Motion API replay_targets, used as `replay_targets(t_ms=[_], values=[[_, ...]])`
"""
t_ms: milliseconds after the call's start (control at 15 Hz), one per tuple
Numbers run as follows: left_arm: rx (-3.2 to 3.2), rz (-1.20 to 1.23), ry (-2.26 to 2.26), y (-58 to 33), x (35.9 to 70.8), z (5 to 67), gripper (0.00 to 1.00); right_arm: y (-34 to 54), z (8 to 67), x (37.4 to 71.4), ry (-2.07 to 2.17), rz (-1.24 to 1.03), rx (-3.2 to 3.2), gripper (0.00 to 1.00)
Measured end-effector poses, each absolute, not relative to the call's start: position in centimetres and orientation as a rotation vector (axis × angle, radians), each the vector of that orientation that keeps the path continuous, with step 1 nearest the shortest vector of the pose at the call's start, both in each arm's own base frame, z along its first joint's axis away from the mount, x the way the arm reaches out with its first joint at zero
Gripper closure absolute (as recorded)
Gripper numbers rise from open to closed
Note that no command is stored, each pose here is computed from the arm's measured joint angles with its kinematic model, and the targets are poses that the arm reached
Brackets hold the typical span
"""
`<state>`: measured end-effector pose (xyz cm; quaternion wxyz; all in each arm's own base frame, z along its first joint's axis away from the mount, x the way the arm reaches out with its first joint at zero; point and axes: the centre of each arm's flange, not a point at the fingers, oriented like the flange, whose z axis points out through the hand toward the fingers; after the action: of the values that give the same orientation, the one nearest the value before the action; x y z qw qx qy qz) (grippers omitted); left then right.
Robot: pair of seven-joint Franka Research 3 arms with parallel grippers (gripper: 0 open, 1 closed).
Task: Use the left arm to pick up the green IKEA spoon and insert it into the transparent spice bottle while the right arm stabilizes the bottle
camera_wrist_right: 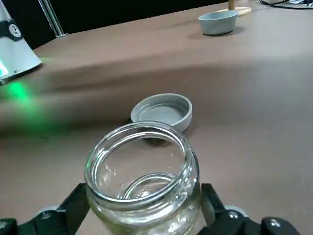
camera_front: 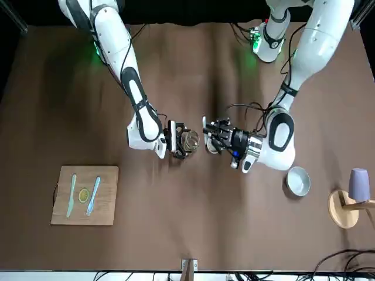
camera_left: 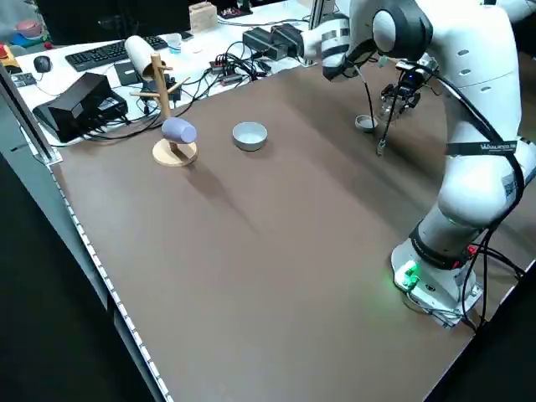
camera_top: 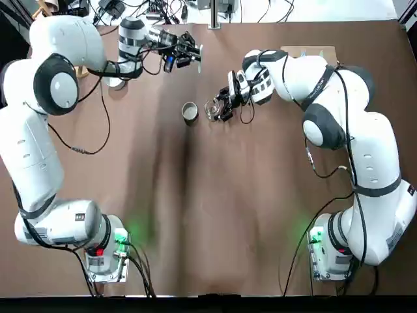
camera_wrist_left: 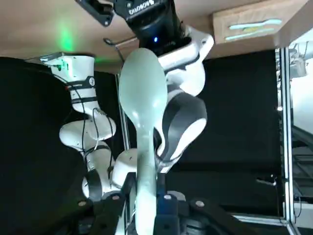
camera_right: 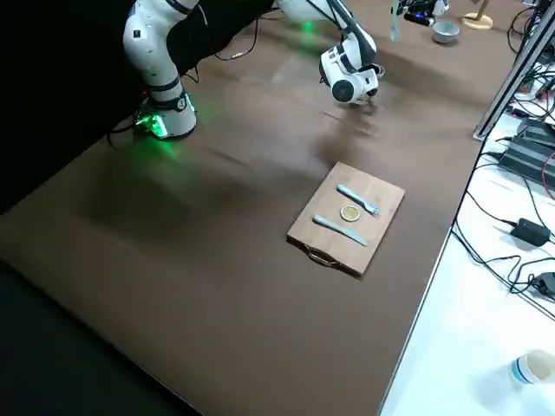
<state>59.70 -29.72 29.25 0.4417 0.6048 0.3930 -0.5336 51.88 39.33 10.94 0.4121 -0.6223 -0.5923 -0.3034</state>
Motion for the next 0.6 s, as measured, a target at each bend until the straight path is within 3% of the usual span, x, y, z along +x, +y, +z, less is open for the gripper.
replay_targets(t_ms=[600], values=[[1.449,-1.357,0.966,-31.7,58.1,22.6,0.8,38.8,10.4,52.0,-1.47,-0.753,-1.549,0.0]])
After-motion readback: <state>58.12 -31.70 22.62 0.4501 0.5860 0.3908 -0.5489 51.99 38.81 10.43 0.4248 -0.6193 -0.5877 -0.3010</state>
